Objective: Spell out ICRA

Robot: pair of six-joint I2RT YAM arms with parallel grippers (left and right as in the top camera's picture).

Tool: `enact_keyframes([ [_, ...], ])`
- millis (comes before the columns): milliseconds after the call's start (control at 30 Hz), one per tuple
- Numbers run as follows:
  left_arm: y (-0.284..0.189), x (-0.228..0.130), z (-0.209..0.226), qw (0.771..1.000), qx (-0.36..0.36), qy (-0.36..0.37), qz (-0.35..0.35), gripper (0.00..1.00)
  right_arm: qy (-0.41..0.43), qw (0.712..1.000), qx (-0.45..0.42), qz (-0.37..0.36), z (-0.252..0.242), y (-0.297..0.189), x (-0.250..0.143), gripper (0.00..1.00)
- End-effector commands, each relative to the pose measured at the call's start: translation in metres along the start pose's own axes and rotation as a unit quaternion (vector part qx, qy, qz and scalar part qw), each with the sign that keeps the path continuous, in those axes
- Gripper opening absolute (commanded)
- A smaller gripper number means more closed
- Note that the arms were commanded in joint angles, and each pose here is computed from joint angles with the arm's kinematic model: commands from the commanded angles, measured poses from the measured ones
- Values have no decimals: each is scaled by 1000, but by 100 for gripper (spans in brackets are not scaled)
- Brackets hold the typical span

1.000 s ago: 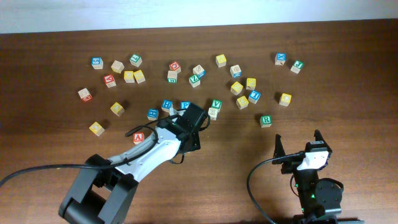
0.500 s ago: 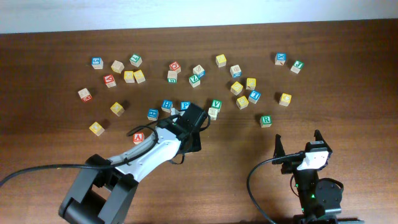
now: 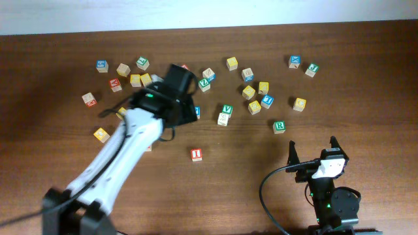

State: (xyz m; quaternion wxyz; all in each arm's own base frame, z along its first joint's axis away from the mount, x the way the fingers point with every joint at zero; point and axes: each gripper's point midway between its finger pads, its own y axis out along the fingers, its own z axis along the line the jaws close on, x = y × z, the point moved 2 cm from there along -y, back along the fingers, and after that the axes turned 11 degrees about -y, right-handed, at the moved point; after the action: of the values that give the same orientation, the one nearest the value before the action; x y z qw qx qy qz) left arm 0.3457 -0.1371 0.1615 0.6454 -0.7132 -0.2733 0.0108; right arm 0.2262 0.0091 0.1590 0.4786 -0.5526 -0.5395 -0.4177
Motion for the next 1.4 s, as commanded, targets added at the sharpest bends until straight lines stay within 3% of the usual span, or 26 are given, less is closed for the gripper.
enact_keyframes([
  [0, -42, 35, 33, 998, 2, -33, -54, 98, 1, 1000, -1, 2, 1, 0, -3, 98],
  [267, -45, 76, 175, 969, 128, -203, -57, 99, 1, 1000, -1, 2, 1, 0, -3, 98],
  [367, -44, 73, 210, 956, 146, -251, -39, 99, 1, 1000, -1, 2, 1, 0, -3, 98],
  [467, -42, 62, 211, 955, 127, -269, -1, 99, 2, 1000, -1, 2, 1, 0, -3, 98],
  [700, -32, 55, 210, 956, 122, -268, 12, 99, 1, 1000, -1, 2, 1, 0, -3, 98],
  [967, 2, 66, 213, 956, 104, -271, -38, 94, 1, 1000, -1, 2, 1, 0, -3, 98],
  [1033, 3, 71, 210, 957, 91, -271, -45, 99, 1, 1000, -1, 2, 1, 0, -3, 98],
  [1200, 4, 83, 200, 962, 57, -258, -60, 99, 1, 1000, -1, 2, 1, 0, -3, 98],
  [1367, 0, 112, 193, 966, 29, -228, -118, 99, 1, 1000, -1, 2, 1, 0, -3, 98],
])
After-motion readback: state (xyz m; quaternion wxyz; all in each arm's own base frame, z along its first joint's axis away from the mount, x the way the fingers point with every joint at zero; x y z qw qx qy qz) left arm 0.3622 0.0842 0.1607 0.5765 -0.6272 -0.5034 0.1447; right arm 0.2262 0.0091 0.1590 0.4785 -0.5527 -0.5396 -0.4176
